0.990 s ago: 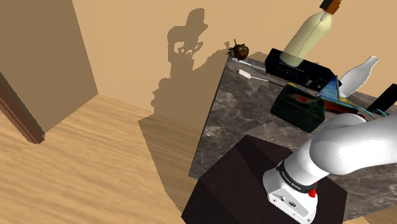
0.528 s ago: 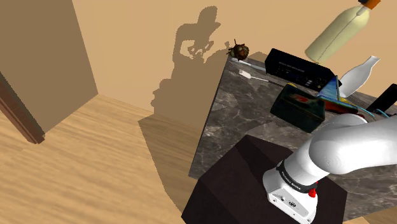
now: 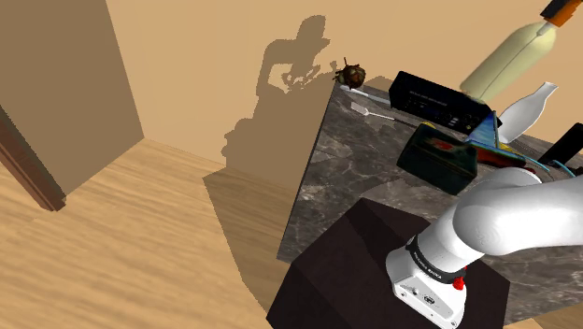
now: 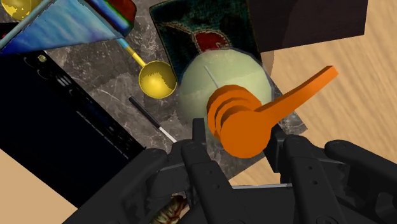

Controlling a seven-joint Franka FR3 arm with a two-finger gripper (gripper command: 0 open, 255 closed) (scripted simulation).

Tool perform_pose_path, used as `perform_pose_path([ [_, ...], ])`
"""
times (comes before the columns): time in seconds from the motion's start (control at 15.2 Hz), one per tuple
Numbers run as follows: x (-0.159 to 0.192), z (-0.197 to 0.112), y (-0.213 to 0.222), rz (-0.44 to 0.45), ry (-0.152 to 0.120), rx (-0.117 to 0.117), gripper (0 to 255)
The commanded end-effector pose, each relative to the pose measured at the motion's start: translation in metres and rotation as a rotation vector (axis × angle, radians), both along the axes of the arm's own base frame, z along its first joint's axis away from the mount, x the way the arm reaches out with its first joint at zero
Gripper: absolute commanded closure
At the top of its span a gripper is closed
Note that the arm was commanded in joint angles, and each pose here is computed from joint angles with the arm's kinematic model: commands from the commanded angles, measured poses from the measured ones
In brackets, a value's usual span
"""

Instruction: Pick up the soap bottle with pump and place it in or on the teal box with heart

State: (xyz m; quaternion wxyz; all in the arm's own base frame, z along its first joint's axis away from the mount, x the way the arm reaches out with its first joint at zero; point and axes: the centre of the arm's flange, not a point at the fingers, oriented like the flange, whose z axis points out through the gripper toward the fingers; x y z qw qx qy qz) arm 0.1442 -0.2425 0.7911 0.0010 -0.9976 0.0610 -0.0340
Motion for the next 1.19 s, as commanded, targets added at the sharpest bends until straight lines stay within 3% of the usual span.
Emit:
perform_pose_path([
  [0.0,0.0,-0.011,-0.001,0.0,0.0,0.0,255],
  [1.12,0.0,-0.1,-0.001,0.0,0.0,0.0,255],
])
